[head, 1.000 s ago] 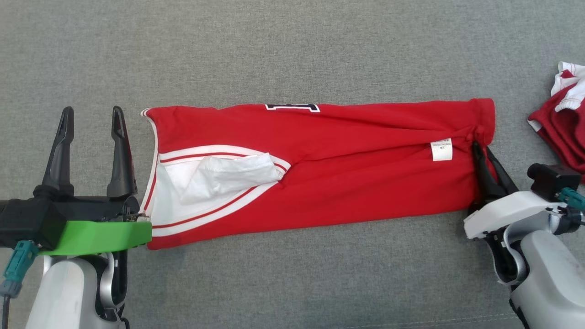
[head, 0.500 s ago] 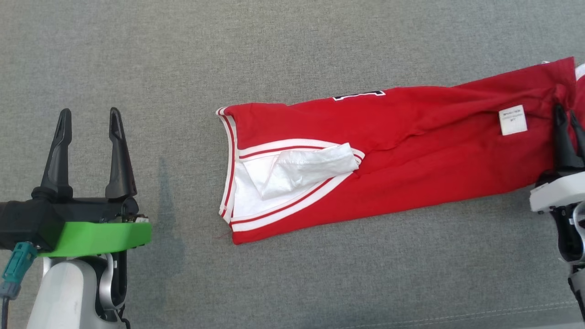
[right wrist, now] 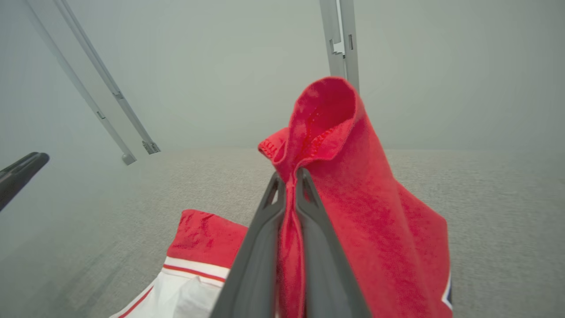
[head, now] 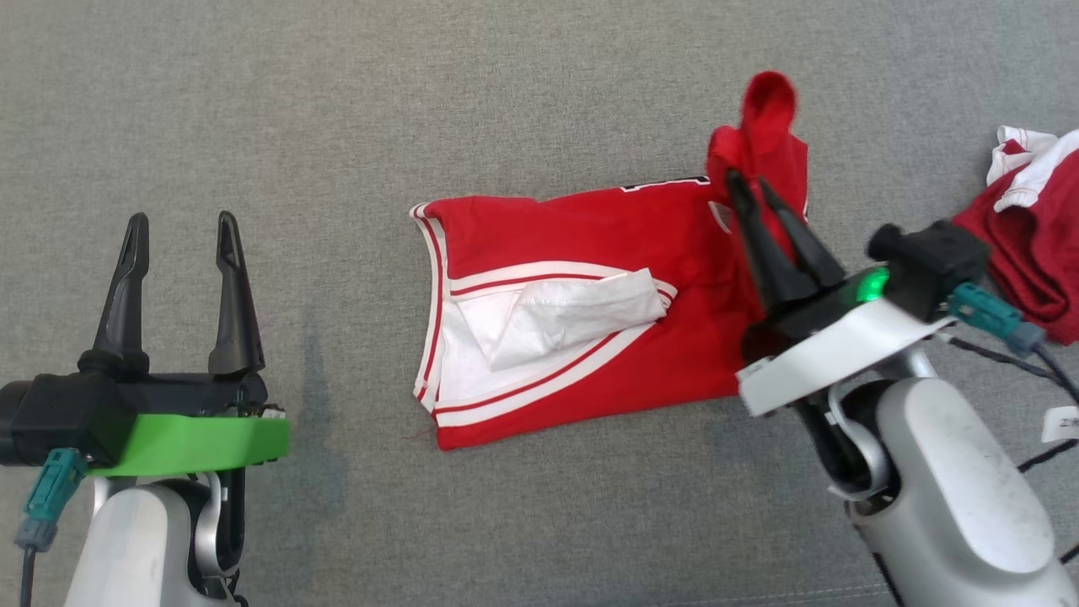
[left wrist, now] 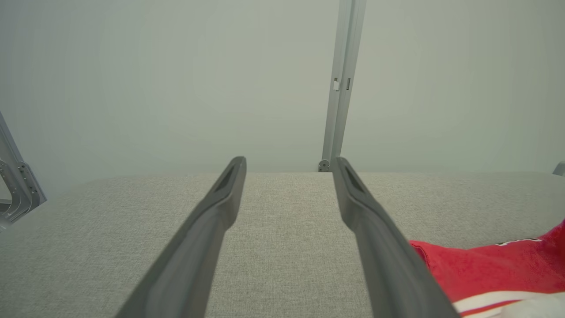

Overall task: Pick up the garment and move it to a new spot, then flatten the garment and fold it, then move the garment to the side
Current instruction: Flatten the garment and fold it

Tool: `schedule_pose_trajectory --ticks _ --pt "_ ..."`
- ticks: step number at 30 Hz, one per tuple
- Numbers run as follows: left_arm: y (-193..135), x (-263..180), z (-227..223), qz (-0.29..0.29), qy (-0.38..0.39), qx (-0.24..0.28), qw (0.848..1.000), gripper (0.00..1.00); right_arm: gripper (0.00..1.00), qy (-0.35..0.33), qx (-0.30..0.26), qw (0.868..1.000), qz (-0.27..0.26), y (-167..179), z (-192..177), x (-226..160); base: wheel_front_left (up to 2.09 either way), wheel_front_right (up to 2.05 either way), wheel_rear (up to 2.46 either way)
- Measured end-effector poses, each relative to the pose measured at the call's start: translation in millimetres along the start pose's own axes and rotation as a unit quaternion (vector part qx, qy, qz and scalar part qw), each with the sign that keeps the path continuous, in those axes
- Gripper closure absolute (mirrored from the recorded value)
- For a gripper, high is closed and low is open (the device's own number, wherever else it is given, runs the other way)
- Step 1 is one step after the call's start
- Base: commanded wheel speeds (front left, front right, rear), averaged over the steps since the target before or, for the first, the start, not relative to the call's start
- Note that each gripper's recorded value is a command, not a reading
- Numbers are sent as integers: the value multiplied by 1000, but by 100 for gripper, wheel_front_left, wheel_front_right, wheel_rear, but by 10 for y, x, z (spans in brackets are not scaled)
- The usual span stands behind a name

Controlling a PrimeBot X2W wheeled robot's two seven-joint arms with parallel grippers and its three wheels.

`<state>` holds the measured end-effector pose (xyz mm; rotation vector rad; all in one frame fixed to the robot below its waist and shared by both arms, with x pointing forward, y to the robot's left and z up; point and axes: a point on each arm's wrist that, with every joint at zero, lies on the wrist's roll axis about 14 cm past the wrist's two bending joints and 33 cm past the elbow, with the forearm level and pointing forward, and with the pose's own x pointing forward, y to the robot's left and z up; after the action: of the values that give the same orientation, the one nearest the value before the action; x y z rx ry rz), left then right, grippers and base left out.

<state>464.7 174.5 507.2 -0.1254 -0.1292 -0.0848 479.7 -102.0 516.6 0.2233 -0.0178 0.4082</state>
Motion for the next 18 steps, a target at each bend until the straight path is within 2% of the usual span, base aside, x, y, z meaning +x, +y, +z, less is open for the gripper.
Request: schedule_pose_trajectory --ticks 5,10,18 --pt "35 -27 -7 4 3 4 1000 0 100 11 48 994 93 797 -142 185 0 0 0" --pt "55 -49 -47 7 10 5 1000 0 100 38 77 980 178 1469 -407 264 0 0 0" --pt "80 -51 -148 9 23 6 1000 0 100 77 83 974 199 1605 -839 340 0 0 0"
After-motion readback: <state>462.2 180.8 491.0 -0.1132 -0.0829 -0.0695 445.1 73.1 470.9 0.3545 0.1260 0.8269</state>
